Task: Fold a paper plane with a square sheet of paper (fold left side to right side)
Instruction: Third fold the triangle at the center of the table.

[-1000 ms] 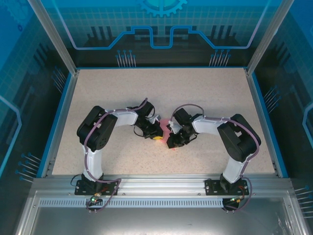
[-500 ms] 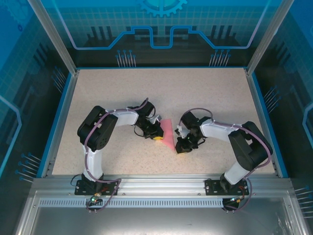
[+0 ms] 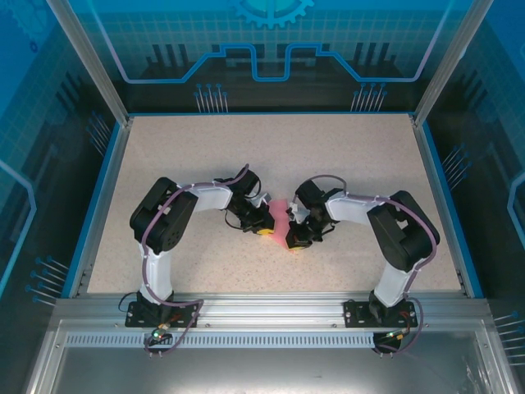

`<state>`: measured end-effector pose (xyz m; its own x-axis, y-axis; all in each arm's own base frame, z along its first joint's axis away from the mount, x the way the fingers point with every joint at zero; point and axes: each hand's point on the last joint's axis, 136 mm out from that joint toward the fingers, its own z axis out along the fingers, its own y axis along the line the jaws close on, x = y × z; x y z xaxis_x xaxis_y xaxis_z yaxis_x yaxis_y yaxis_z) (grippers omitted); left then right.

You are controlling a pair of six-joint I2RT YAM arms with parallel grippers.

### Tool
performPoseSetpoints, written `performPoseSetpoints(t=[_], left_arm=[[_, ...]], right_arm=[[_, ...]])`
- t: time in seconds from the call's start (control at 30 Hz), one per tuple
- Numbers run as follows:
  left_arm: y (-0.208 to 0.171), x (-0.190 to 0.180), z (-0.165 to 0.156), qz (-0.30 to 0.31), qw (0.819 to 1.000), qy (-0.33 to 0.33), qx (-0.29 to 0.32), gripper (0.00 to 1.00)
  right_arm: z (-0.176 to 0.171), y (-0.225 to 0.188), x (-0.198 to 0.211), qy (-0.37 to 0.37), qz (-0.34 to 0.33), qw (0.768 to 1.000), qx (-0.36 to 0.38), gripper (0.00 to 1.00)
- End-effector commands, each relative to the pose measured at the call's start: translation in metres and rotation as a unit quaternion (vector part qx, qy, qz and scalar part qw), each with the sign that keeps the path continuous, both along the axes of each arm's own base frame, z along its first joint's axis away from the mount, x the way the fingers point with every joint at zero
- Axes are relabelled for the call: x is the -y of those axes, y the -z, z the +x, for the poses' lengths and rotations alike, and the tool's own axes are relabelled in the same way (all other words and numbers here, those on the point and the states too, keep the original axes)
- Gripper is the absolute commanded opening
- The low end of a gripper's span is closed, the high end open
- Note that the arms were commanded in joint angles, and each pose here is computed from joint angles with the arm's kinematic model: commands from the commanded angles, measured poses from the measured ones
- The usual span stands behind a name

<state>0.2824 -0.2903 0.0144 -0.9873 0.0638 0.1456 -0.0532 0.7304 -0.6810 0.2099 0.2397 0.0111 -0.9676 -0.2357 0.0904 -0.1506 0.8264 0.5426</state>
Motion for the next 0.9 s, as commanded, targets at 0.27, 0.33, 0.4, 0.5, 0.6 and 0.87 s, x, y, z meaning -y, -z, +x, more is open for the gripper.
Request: performPoseSetpoints(t=[0.27,0.33,0.4,0.5,0.6,0.87], left_arm=[[-0.045,-0.001,-0.004,0.02,0.995,0.029,0.089,0.14],[-0.046,0.008,-0.015,0.014,0.994,0.048,0.095,0.12],[-0.045,0.018,-0.027,0.008,0.993,0.067,0.099,0.12],[-0.039,0.027,-0.036,0.006,0.992,0.081,0.102,0.1],[-0.032,0.031,-0.04,0.006,0.991,0.087,0.102,0.09],[-0.013,0.031,-0.039,0.02,0.991,0.087,0.096,0.09]], right_arm=[[-0.014,0.029,0.036,0.019,-0.081,0.996,-0.021,0.0],[-0.015,0.03,0.037,0.019,-0.083,0.996,-0.022,0.0],[-0.014,0.03,0.037,0.018,-0.082,0.996,-0.021,0.0],[-0.015,0.032,0.038,0.018,-0.085,0.996,-0.022,0.0],[-0.016,0.032,0.037,0.017,-0.083,0.996,-0.024,0.0],[-0.016,0.032,0.037,0.019,-0.081,0.996,-0.024,0.0]])
